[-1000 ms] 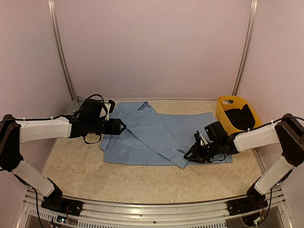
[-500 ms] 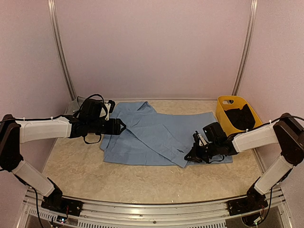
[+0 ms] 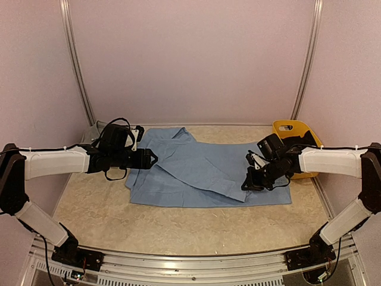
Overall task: Fold and stack the long sleeve shirts
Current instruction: Fold the flattened shirt at the center of the board.
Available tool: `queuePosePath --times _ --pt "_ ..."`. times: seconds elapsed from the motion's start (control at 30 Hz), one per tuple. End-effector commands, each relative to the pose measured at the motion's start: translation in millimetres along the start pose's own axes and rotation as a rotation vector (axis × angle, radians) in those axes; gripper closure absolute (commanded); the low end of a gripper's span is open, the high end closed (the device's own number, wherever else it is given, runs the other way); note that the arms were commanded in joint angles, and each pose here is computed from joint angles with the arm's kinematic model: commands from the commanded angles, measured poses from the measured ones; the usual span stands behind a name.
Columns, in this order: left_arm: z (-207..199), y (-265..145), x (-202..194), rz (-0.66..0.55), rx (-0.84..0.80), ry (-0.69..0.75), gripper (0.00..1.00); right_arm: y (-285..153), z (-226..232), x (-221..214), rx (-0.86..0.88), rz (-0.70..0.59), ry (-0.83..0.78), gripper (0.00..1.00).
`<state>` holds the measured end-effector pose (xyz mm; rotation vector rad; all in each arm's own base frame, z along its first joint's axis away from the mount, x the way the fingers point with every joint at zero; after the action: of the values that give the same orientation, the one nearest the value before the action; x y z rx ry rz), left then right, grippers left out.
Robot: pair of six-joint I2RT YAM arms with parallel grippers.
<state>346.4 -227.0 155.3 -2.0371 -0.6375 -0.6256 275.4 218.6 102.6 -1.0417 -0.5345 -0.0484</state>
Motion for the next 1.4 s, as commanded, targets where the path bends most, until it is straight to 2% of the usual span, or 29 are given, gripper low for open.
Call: queuePosePath --times 0.0,0.2,0.43,0.67,1.37 --pt "-9.3 -4.4 12.1 -0.027 -0.009 0.019 0.28 -7.6 -6.0 -22.2 -0.023 0.103 -0.032 1.0" --pt "-9.1 -1.9 10.3 -0.02 -0.009 0.018 0.28 10.8 3.9 -36.5 0.112 0.079 0.023 1.0" --pt "-9.7 0.4 8.9 -0.012 -0.011 0.02 0.28 19.8 -19.2 -52.0 -0.004 0.115 0.044 1.0" --pt "-8.1 2.6 6.0 -0.003 -0.008 0.019 0.29 3.7 -36.7 -43.0 -0.155 0.14 -0.002 1.0" --pt "-7.3 1.5 6.2 -0.005 0.0 0.024 0.28 -24.0 -100.7 -44.9 -0.337 0.253 -0.053 1.0"
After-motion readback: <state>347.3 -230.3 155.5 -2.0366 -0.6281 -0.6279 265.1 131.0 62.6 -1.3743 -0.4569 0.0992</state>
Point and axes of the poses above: each gripper's point midway between its finger pads, its own y axis out along the fingers, its own z axis along the line the jaws close on, x = y × z, the point moved 2 cm from there along -y, back along the fingers, and after that the axes turned 15 degrees about -y, right-handed, at the moved point
